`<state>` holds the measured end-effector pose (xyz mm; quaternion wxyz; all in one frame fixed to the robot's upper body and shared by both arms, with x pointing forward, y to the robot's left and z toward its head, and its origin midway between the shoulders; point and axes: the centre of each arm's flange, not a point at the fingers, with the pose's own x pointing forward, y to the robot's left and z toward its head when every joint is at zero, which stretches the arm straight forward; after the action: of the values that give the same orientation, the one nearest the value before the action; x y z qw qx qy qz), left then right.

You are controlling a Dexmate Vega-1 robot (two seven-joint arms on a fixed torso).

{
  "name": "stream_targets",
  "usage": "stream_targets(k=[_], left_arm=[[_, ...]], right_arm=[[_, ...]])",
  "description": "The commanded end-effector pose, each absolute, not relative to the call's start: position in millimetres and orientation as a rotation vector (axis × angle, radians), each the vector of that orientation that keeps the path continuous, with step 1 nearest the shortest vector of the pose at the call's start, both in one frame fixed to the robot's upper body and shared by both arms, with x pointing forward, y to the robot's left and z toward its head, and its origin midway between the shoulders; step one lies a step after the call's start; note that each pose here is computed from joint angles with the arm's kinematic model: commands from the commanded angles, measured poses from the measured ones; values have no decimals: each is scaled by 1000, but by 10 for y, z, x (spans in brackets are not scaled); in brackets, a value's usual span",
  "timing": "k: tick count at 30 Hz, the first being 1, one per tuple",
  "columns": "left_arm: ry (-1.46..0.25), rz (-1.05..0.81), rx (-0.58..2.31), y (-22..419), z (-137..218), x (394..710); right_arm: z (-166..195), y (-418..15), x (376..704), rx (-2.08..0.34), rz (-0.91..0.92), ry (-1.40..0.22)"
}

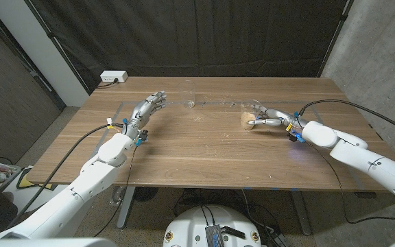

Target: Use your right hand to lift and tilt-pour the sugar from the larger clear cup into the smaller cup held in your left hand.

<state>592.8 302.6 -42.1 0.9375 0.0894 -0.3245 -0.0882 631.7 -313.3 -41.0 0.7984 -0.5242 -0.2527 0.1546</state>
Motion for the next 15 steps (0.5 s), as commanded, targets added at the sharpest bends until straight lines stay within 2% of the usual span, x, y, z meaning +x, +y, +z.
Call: stream_targets(k=[1,15], left_arm=[[-656,-183,181,3145,-421,5998],[-648,-193,178,3191,-397,6079]], right_arm=[[-408,-2940,6379,-1078,347,-558],[-483,-2911,6479,-890,303,-630]])
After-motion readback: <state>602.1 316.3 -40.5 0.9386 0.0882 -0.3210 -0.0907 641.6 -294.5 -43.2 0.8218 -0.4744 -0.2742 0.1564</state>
